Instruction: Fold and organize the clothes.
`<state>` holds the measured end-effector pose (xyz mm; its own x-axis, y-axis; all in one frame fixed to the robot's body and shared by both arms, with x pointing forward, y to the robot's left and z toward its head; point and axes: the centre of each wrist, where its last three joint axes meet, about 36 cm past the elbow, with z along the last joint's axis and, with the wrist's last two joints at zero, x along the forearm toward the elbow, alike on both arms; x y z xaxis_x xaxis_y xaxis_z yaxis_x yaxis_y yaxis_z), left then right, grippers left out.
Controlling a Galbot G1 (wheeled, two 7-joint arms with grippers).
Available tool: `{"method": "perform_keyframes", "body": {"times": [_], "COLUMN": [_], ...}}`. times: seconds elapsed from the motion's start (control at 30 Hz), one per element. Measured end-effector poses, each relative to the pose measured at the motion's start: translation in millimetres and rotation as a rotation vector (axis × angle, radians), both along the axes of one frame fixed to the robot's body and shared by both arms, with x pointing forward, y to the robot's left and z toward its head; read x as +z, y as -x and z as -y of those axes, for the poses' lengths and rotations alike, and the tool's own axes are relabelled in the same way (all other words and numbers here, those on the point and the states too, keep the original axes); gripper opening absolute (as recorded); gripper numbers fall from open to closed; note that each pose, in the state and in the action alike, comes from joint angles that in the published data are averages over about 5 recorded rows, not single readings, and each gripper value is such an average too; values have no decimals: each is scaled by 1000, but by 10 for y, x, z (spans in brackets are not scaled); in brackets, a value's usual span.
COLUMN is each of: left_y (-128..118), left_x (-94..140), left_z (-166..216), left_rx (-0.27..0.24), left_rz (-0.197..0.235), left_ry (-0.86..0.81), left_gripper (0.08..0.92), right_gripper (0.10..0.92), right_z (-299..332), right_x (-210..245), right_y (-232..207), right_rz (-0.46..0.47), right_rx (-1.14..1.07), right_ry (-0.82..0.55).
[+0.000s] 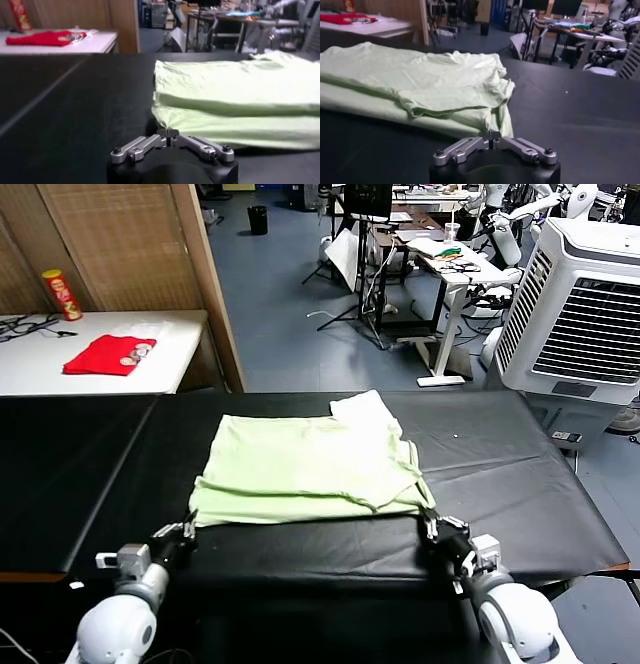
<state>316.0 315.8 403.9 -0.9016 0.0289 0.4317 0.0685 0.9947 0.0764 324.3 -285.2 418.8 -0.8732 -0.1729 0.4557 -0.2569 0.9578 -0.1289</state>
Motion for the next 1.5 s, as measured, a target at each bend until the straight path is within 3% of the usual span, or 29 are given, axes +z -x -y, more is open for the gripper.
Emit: {"method": "perform_keyframes", "body": {"times": [0.33,0.43,0.53,0.7,0.8,0.87,1.0,1.23,1.37,1.5], "left_y": [567,656,720,843,876,844,612,-176,-693,-1199], "left_x": [167,177,203,300,424,517,647,798,806,695], "left_z": [17,32,52,91,113,106,56,-41,-110,-167], "left_rx": [-35,-21,-5,11,13,15,24,12,18,31], "left_rz": [-59,-80,-102,-128,-105,-80,-26,58,66,38], "left_ry": [-40,-43,-33,-6,10,26,56,123,155,186], "left_gripper": [129,146,254,538,692,755,796,798,798,798], "right_gripper": [142,251,417,689,778,792,798,798,798,798], "right_z": [-87,-119,-126,-119,-85,-56,4,4,-68,-180], "right_x": [87,110,175,392,517,564,566,441,354,319], "right_y": [464,552,625,697,636,528,120,-939,-1576,-2145], "right_rz": [-63,-76,-85,-65,-19,26,125,210,197,151], "right_rx": [13,26,37,46,40,35,26,-25,-44,-48], "right_ry": [-39,-51,-52,-72,-98,-104,-101,-93,-88,-83]}}
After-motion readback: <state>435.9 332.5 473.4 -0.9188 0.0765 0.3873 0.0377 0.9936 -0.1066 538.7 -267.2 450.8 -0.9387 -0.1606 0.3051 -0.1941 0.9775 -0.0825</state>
